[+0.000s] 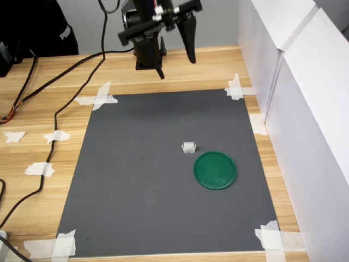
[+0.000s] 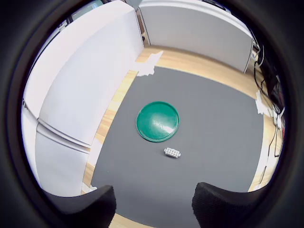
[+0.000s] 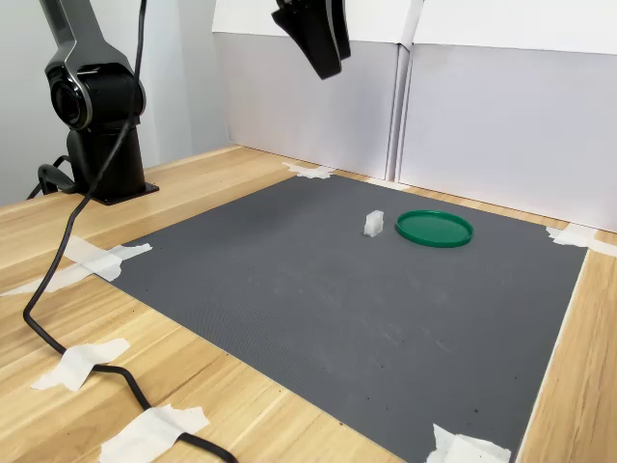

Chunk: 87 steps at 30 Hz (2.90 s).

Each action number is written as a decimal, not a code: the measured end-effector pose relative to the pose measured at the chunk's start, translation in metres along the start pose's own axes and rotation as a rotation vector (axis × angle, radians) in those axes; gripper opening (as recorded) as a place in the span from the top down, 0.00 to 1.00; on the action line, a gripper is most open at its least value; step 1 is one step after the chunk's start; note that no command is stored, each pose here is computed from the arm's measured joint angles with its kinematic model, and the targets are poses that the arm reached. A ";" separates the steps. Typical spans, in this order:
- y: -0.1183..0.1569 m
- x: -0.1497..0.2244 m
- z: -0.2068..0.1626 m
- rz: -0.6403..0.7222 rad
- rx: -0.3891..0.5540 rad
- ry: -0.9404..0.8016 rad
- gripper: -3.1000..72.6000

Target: Grasp a white terminal and put it on the green lid.

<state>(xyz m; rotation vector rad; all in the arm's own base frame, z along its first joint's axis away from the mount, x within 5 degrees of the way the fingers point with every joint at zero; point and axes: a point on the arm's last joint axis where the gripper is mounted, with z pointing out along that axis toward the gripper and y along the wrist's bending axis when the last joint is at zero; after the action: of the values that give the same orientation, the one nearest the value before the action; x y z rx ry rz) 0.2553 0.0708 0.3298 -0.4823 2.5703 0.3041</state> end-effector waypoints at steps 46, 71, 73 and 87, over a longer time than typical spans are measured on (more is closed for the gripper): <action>-0.015 -0.005 0.134 0.057 0.037 0.206 0.11; -0.018 -0.002 0.159 0.140 0.031 0.209 0.11; -0.019 -0.002 0.161 0.141 0.033 0.206 0.11; -0.021 -0.001 0.170 0.148 0.041 0.205 0.11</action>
<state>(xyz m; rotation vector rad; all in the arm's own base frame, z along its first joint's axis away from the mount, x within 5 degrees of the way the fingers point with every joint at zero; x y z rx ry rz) 0.3385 0.1030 0.1840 -0.3229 2.8130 0.2640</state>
